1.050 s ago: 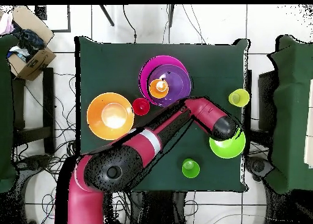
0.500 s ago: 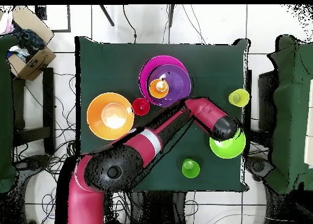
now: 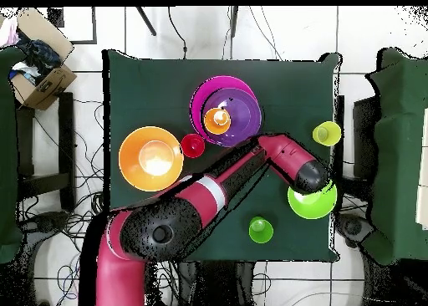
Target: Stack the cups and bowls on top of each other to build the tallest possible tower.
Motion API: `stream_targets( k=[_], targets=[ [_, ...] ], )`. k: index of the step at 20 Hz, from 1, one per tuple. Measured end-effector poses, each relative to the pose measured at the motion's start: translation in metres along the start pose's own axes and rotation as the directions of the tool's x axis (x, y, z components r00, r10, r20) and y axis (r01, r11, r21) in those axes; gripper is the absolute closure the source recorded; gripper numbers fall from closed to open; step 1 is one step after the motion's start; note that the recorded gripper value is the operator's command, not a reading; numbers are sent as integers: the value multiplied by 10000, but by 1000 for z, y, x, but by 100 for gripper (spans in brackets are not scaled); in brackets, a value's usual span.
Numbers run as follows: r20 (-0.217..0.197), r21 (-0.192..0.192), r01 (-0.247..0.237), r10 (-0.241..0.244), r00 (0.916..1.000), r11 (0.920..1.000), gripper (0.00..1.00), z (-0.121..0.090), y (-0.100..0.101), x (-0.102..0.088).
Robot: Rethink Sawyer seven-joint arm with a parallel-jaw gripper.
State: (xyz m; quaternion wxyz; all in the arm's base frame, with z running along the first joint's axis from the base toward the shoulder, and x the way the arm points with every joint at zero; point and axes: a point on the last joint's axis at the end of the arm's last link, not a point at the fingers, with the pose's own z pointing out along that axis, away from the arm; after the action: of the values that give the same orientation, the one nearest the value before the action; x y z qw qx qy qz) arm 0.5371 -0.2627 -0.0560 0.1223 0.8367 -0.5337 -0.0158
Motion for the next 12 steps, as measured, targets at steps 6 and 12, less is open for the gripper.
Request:
stream_targets(
  k=[6, 12],
  targets=[
    [92, 69, -228, 227, 9997, 9997, 0, 1, 7, 4],
    [271, 182, -534, 529, 9982, 9984, 0, 2, 16, 5]
  ],
)
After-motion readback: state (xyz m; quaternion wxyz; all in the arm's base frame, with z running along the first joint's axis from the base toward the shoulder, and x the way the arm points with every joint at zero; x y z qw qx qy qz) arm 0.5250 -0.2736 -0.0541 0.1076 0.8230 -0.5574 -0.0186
